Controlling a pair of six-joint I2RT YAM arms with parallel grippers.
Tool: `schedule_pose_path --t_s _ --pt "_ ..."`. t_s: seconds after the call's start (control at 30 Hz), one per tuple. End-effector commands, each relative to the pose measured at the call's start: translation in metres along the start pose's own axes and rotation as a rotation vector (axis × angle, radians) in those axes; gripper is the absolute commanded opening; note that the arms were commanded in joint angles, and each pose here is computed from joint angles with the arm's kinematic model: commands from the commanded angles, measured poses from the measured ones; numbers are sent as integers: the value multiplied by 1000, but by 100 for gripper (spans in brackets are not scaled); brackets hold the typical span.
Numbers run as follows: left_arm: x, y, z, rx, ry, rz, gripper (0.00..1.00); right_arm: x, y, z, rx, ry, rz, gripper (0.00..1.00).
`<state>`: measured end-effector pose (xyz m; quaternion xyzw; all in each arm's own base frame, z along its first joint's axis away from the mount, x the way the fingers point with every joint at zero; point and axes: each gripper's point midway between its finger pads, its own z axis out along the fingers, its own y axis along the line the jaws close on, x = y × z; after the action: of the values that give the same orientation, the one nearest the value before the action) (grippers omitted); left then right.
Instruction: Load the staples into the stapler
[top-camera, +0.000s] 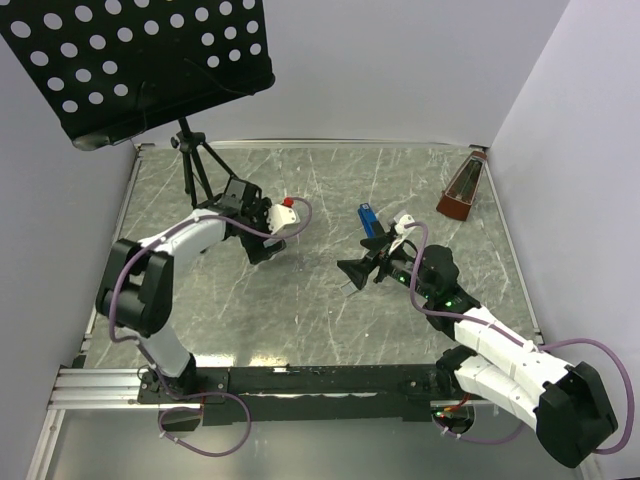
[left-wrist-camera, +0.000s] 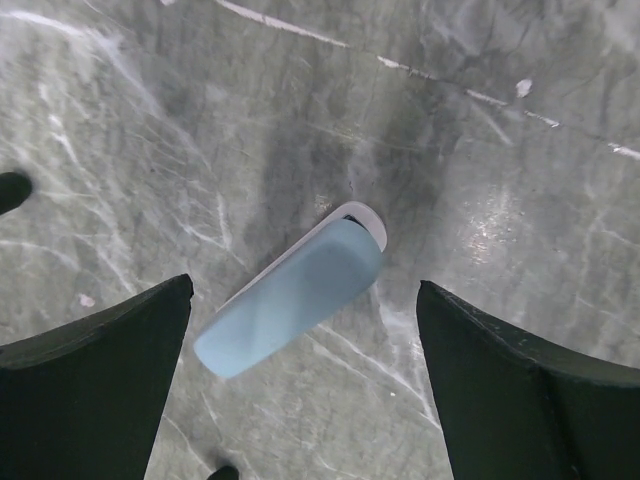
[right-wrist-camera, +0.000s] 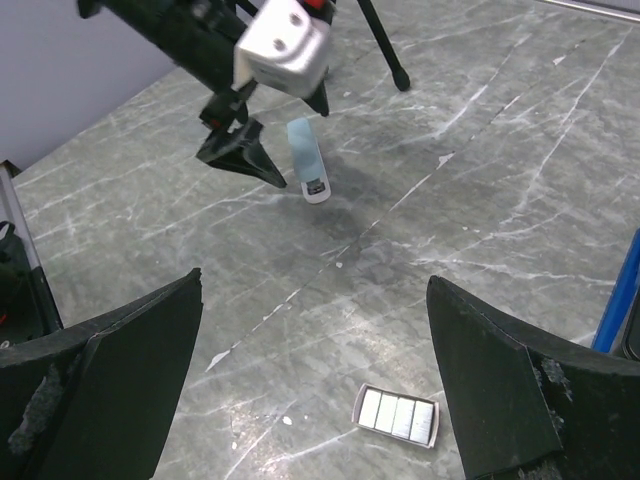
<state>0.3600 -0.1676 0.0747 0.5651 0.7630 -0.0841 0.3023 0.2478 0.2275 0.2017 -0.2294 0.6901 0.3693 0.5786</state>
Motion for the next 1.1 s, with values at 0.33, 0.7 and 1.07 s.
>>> schedule_pose_path --t_s 0.33,0.7,1.07 --pt "2 12 25 42 55 -28 78 -6 5 5 -38 -32 -26 100" --pt "-17 -2 25 68 29 -62 41 -1 2 7 -26 -19 -21 100" --pt "-57 -30 22 102 -52 -225 22 2 -5 9 12 -11 0 100"
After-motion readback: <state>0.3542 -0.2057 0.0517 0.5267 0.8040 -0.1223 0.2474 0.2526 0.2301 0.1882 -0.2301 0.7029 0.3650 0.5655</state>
